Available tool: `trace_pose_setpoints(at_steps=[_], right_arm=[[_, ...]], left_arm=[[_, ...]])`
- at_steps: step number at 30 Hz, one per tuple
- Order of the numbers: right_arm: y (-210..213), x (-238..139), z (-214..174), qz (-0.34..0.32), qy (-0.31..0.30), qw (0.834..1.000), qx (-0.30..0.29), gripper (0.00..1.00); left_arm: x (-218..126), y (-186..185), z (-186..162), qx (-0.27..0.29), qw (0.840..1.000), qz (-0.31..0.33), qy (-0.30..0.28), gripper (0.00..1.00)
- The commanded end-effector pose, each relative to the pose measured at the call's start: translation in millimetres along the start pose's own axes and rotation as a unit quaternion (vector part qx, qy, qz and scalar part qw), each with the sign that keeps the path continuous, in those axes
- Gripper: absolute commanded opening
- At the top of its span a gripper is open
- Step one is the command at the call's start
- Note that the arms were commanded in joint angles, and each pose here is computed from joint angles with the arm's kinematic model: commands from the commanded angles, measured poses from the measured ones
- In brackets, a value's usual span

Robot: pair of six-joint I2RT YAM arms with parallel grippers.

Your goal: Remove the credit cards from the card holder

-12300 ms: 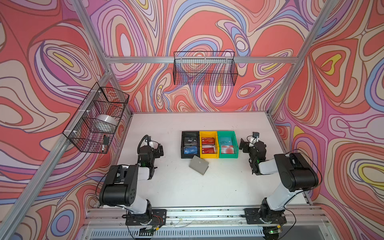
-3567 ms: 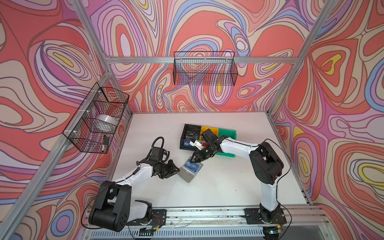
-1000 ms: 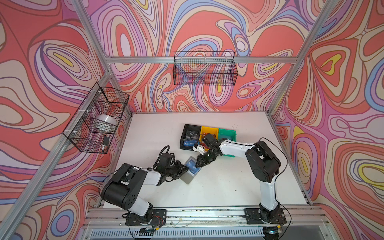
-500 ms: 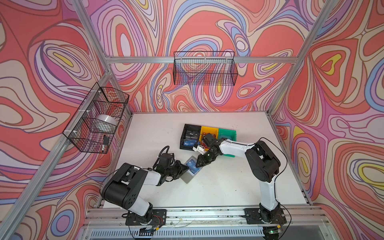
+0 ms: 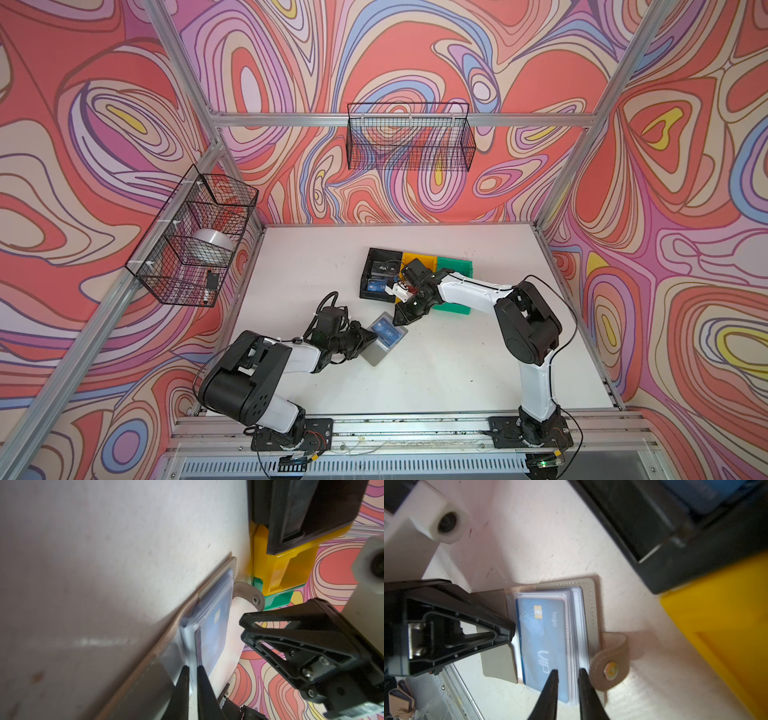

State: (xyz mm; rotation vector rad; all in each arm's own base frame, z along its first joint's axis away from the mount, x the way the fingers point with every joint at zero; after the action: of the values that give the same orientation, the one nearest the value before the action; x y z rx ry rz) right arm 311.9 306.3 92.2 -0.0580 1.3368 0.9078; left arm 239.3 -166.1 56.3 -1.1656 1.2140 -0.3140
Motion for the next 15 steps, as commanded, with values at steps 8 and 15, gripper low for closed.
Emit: trace_pose_setpoints(at_steps=[8,15], right_arm=[[-5,7,4,-0.021,0.013,1.0,-0.011,0.15],[-5,19,-1,-0.023,0.027,0.999,-0.013,0.12]], left_arm=[[-1,6,-4,-0.001,1.0,0.003,0.0,0.13],[-1,7,-4,-0.002,1.0,-0.003,-0.001,0.13]])
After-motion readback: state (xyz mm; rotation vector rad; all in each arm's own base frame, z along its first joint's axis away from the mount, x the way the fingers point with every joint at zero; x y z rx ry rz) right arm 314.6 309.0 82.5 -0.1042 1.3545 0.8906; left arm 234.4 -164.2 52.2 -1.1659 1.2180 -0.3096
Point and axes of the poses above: each gripper's point midway between its finger pads, its own x axis out along the fingers, its own y axis along the line the jaws close on, z = x × y, the point moved 5 cm from there along -x, back along the fingers, and after that the axes turned 1 degree about -x, right-handed, at the moved point
